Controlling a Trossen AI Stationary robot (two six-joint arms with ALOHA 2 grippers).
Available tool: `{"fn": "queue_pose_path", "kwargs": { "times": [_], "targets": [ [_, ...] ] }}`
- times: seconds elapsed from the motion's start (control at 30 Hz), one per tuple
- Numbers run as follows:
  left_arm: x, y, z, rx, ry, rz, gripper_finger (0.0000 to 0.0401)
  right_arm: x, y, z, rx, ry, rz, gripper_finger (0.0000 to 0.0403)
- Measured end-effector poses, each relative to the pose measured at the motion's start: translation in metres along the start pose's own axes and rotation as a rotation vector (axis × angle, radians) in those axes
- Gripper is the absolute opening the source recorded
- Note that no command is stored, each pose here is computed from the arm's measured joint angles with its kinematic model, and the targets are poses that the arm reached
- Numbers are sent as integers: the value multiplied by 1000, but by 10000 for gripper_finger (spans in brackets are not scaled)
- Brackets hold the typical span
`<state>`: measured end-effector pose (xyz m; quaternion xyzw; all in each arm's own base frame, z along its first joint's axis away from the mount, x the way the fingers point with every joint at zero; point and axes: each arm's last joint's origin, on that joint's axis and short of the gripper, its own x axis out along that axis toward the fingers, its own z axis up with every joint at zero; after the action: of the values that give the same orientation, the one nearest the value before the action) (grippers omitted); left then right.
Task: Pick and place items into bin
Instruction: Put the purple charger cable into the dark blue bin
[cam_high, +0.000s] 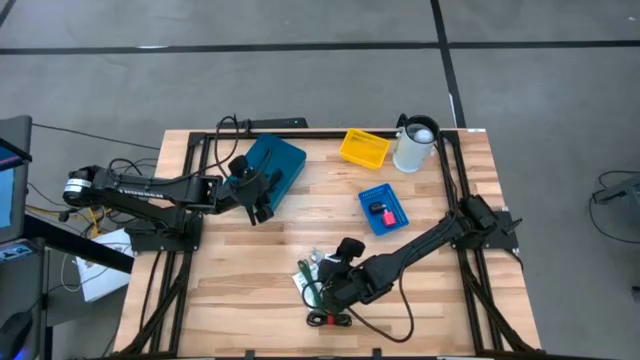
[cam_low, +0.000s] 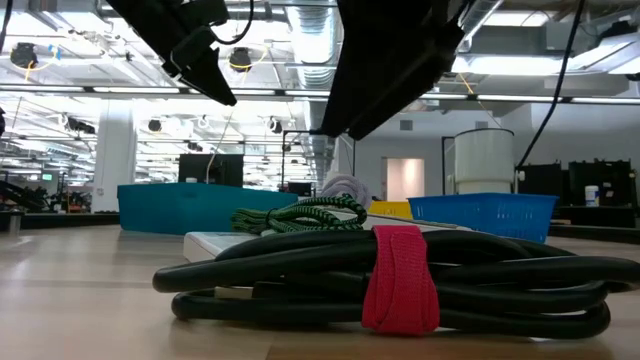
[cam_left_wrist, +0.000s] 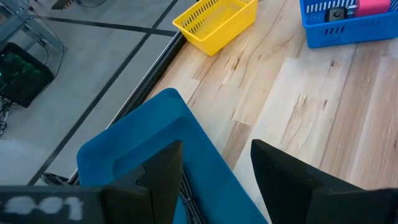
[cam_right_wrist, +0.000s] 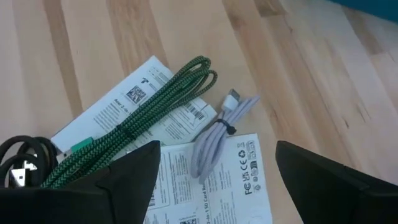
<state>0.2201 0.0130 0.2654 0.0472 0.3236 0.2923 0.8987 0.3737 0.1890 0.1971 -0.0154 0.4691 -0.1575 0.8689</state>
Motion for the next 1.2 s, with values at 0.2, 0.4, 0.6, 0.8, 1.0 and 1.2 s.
{"fn": "queue_pose_path", "kwargs": {
  "times": [0.2,0.4,0.6,0.8,1.0,1.2],
  "targets": [
    [0,0,0,2,2,0,182,17,13,-8,-4,7,-2,301],
    [0,0,0,7,3,0,182,19,12,-12,-14,24,-25,301],
    [0,0,0,7,2,0,182,24,11,-13,-15,42,-33,301],
    [0,0,0,8,1,0,182,27,9,-13,0,59,-40,301],
    [0,0,0,8,1,0,182,29,6,-12,32,66,-44,286],
    [0,0,0,8,1,-1,182,31,3,-10,60,79,-34,225]
  ]
}}
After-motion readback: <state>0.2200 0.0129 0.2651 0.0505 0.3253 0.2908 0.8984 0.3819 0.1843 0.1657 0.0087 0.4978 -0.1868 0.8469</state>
